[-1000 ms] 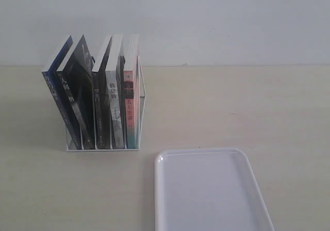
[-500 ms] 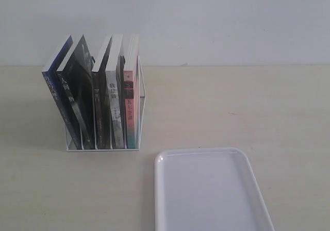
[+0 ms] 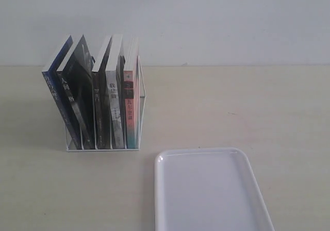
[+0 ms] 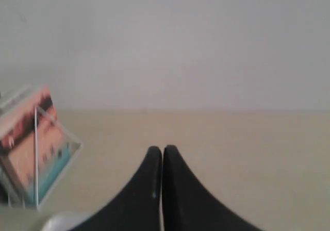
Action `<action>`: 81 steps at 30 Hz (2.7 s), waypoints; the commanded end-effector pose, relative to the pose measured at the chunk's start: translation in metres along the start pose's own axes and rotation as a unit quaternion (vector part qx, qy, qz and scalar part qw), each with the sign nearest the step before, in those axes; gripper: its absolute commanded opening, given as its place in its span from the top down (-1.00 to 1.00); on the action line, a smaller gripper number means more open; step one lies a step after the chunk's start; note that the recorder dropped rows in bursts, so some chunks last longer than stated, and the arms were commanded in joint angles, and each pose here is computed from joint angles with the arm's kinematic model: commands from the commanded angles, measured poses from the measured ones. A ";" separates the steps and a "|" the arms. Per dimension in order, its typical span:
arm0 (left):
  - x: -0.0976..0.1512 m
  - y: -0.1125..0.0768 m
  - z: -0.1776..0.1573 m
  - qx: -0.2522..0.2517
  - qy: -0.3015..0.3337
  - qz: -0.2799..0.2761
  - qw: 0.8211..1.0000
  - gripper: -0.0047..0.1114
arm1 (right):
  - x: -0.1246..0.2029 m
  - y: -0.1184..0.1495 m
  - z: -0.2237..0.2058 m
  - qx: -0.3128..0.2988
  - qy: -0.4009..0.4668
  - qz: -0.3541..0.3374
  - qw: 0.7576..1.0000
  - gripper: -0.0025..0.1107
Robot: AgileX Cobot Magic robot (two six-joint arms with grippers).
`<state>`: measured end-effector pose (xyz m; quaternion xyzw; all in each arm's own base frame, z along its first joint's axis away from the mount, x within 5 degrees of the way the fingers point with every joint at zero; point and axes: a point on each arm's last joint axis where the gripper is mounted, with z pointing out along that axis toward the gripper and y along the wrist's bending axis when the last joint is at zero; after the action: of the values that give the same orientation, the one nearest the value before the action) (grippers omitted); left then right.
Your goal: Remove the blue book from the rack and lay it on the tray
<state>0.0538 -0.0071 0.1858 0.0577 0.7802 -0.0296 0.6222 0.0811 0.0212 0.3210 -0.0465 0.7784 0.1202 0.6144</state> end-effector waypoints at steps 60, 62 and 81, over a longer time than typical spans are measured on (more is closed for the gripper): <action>0.001 0.000 0.000 -0.002 0.000 -0.004 1.000 0.84 | -0.059 0.155 0.192 -0.165 0.281 -0.070 0.943 0.68; 0.001 0.000 0.000 -0.002 0.000 -0.004 1.000 0.84 | -0.058 0.166 0.214 -0.159 0.288 -0.055 0.943 0.34; 0.001 0.000 0.000 -0.002 0.000 -0.004 1.000 0.84 | -0.043 0.215 0.342 -0.094 0.373 -0.034 0.922 0.26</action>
<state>0.0538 -0.0071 0.1858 0.0577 0.7802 -0.0296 0.6222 0.3629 0.3107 0.3153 -0.1764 0.9374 0.1447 0.2630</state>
